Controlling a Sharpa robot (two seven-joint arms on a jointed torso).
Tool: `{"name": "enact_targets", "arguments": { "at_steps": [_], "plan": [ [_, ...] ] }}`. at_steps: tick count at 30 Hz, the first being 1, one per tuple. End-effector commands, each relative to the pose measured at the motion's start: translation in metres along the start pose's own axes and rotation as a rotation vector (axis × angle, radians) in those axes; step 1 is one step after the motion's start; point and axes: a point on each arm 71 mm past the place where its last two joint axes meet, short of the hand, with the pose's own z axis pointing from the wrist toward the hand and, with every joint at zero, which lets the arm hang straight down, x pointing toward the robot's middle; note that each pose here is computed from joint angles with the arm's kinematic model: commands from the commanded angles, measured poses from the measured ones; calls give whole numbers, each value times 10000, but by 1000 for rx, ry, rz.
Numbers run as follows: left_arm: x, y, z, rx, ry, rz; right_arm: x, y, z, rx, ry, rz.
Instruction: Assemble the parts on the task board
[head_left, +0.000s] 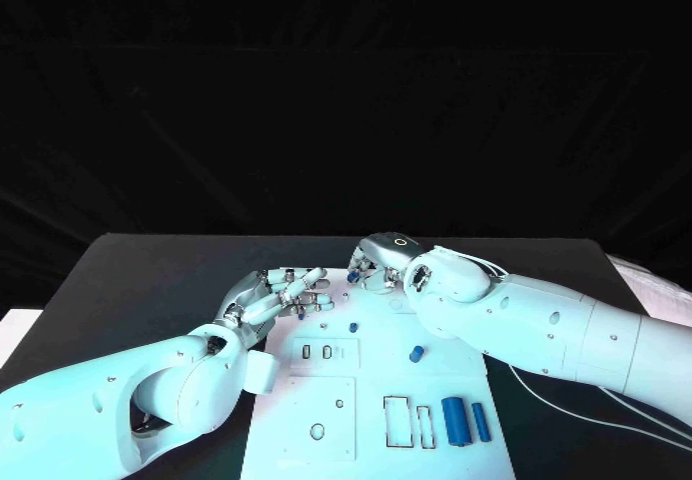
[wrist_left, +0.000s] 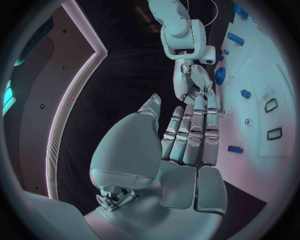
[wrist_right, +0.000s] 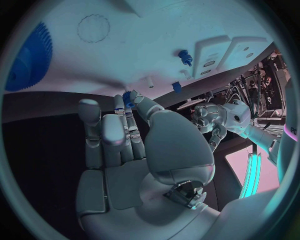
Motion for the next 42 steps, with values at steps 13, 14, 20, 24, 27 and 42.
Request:
{"name": "enact_targets", "arguments": {
  "at_steps": [13, 14, 20, 24, 27, 42],
  "plan": [
    [22, -19, 3, 7, 13, -7, 54, -18, 44, 42, 16, -7],
    [21, -19, 3, 7, 12, -6, 53, -19, 42, 42, 14, -6],
    [14, -20, 2, 6, 11, -5, 15, -22, -10, 29, -17, 6],
    [-2, -22, -2, 6, 7, -4, -43, -65, -123, 21, -41, 20],
    [-20, -25, -9, 6, 4, -2, -122, -165, -279, 32, -51, 43],
    [-74, -30, -24, 5, -3, 1, -257, -846, -794, 270, 88, 243]
  ]
}}
